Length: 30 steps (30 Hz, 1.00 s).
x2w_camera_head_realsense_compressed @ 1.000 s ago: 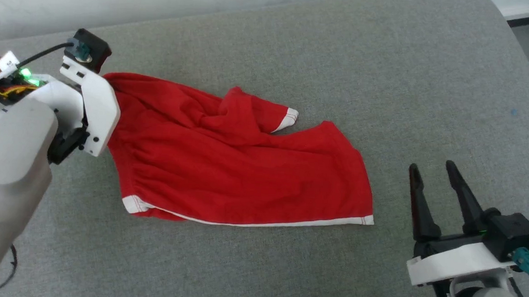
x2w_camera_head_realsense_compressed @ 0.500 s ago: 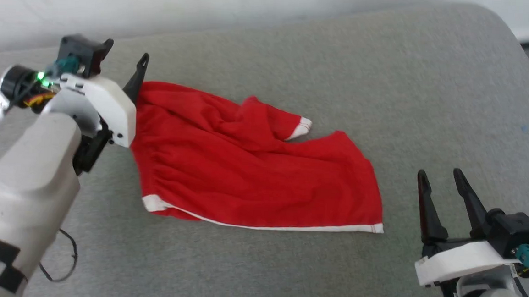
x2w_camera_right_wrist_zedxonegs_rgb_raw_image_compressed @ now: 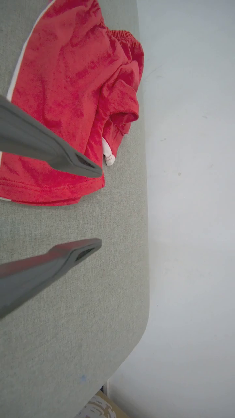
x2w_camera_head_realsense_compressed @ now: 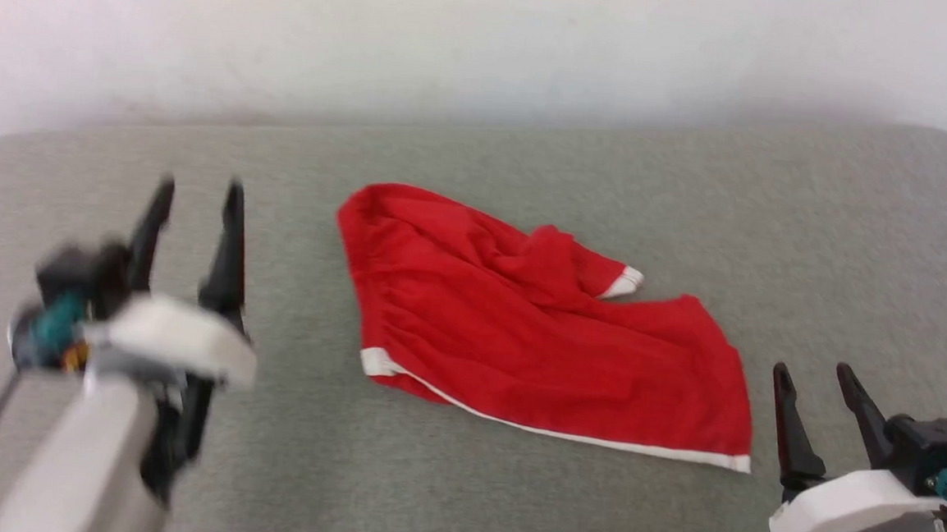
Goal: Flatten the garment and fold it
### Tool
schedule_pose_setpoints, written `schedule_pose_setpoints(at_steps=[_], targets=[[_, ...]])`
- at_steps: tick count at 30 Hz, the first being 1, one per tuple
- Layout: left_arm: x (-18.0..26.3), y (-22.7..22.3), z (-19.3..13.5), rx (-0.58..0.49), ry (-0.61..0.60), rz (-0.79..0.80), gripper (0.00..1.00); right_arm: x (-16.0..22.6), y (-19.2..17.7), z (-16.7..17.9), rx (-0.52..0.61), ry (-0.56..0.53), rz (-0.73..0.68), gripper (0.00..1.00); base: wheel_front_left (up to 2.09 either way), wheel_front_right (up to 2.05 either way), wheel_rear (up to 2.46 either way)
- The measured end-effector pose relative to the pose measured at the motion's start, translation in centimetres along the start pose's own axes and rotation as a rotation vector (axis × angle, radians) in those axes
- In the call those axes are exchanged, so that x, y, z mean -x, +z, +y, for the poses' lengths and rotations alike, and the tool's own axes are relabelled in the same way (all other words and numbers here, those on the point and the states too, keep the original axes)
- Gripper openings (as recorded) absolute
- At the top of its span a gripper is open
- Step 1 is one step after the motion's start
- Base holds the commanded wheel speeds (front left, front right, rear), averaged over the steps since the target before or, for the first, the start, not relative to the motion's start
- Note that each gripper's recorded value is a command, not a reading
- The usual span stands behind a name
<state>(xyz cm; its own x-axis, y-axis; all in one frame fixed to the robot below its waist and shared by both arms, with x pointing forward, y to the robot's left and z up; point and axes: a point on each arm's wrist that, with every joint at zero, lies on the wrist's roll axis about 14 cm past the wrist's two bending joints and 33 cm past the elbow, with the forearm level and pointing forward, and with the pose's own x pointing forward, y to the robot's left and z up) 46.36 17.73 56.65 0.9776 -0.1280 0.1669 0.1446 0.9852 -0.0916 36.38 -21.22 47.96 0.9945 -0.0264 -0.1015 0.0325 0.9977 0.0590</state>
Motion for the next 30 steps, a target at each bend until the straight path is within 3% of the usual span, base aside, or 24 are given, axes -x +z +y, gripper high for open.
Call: schedule_pose_setpoints(at_steps=[7, 12, 20, 30], targets=[[7.9, -1.6, 0.9, 0.051, 0.110, 0.038, 1.00, 0.1, 0.3, 2.1, 0.004, 0.065, 0.026, 1.00, 0.00, 0.00, 0.00], [11.5, -3.7, 0.9, 0.028, 0.138, 0.106, 1.00, 0.5, -1.7, 3.4, 0.029, 0.109, 0.158, 1.00, 0.00, 0.00, 0.00], [13.0, -4.3, 0.7, 0.000, 0.138, 0.125, 1.00, 1.7, -6.4, 1.7, 0.066, 0.060, 0.521, 1.00, 0.00, 0.00, 0.00], [13.7, -4.8, 1.0, -0.003, 0.155, 0.137, 1.00, 2.0, -9.0, 0.5, 0.052, 0.026, 0.682, 1.00, 0.00, 0.00, 0.00]])
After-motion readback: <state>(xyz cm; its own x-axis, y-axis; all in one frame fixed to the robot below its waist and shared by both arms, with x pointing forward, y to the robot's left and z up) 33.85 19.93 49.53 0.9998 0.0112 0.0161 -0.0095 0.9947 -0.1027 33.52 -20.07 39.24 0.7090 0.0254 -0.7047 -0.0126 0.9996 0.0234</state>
